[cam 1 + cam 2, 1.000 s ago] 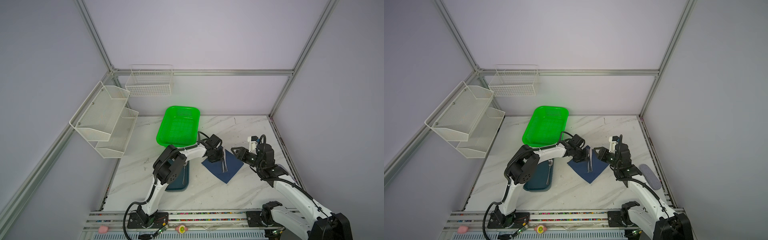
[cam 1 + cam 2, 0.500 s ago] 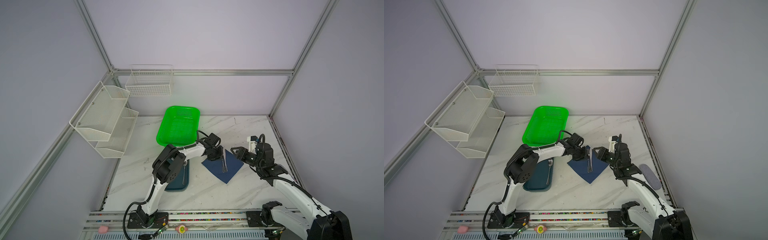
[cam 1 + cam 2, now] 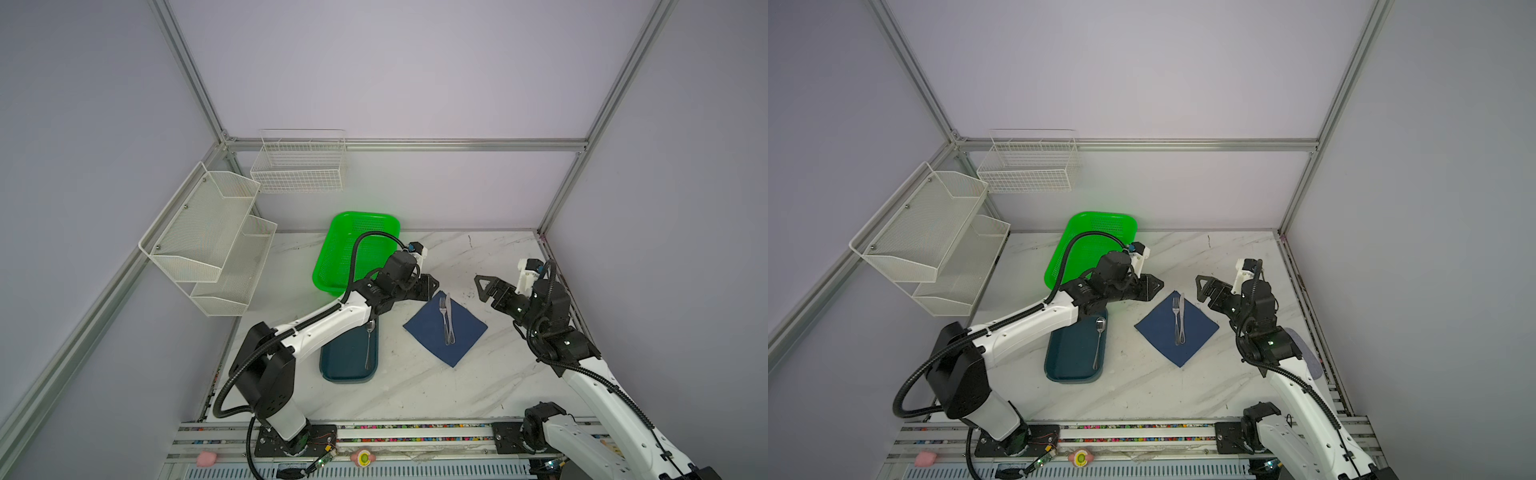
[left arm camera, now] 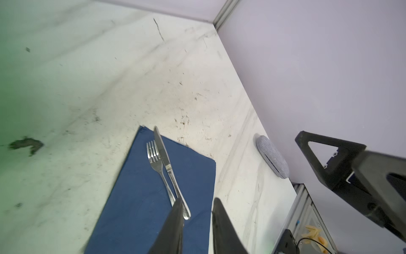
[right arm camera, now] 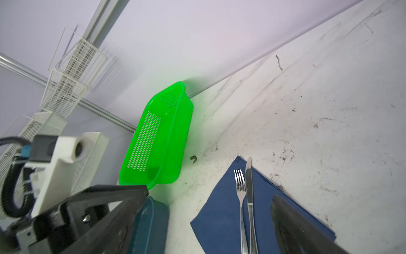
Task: Place the utensils on the paper napkin and roll it up
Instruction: 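Release the fork and return the left gripper over the tray while right holds napkin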
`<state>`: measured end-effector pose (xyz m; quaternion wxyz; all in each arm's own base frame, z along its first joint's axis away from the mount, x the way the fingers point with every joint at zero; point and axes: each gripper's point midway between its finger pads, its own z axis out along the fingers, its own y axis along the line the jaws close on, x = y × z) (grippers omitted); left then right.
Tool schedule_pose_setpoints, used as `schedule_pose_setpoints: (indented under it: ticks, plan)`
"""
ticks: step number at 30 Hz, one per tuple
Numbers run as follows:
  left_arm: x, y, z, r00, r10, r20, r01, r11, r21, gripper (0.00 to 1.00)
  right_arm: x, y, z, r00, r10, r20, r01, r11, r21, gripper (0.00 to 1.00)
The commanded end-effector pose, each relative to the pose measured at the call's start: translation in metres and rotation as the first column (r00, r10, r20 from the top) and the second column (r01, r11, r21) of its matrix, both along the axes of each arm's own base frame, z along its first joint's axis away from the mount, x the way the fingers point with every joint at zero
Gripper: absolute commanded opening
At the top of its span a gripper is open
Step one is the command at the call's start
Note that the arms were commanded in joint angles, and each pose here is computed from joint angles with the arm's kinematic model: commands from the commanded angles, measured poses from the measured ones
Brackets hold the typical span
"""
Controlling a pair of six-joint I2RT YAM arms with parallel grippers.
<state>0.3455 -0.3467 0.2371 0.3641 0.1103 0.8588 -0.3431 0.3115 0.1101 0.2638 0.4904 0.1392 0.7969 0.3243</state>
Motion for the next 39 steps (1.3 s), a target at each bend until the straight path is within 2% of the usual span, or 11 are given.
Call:
schedule_pose_setpoints:
  ticks: [1,3,5,8,15,18,23,28,31,34,39]
  plan:
    - [0.006,0.049,-0.006,0.982,0.137,0.128,-0.151,0.982,0.109,0.24,-0.001,0.01,0.023,0.999,0.015,0.047,-0.023,0.986,0.167,0.97]
    - [-0.001,0.074,0.0,0.967,0.194,0.165,-0.214,0.97,0.118,0.24,-0.005,0.027,0.03,0.988,0.104,0.111,-0.129,0.959,0.251,0.94]
    - [-0.01,0.097,0.002,0.952,0.239,0.191,-0.263,0.958,0.116,0.26,-0.01,0.047,0.033,0.966,0.205,0.156,-0.248,0.905,0.345,0.88]
    - [-0.019,0.128,-0.014,0.933,0.317,0.171,-0.338,0.935,0.111,0.29,-0.013,0.062,0.029,0.948,0.269,0.167,-0.316,0.853,0.415,0.85]
    - [-0.042,0.166,-0.046,0.91,0.409,0.069,-0.413,0.908,0.064,0.29,-0.016,0.104,0.031,0.936,0.323,0.137,-0.349,0.897,0.272,0.84]
    - [-0.051,0.177,-0.059,0.903,0.429,0.037,-0.431,0.9,0.069,0.29,-0.02,0.13,0.021,0.924,0.371,0.093,-0.382,0.897,0.223,0.83]
    - [-0.061,0.209,-0.09,0.847,0.527,-0.068,-0.513,0.845,0.15,0.28,-0.029,0.171,-0.004,0.903,0.43,0.016,-0.426,0.888,0.172,0.78]
    - [-0.065,0.206,-0.097,0.876,0.471,-0.102,-0.458,0.88,0.126,0.29,-0.039,0.209,-0.024,0.871,0.489,-0.053,-0.483,0.871,0.094,0.74]
    - [-0.066,0.212,-0.104,0.863,0.489,-0.126,-0.466,0.868,0.17,0.29,-0.042,0.225,-0.046,0.86,0.491,-0.136,-0.494,0.869,0.015,0.73]
    - [-0.065,0.215,-0.11,0.856,0.498,-0.142,-0.469,0.862,0.193,0.29,-0.049,0.243,-0.073,0.828,0.513,-0.225,-0.535,0.843,-0.048,0.71]
    - [-0.063,0.21,-0.119,0.857,0.48,-0.186,-0.447,0.873,0.194,0.28,-0.061,0.264,-0.107,0.794,0.52,-0.316,-0.568,0.82,-0.078,0.66]
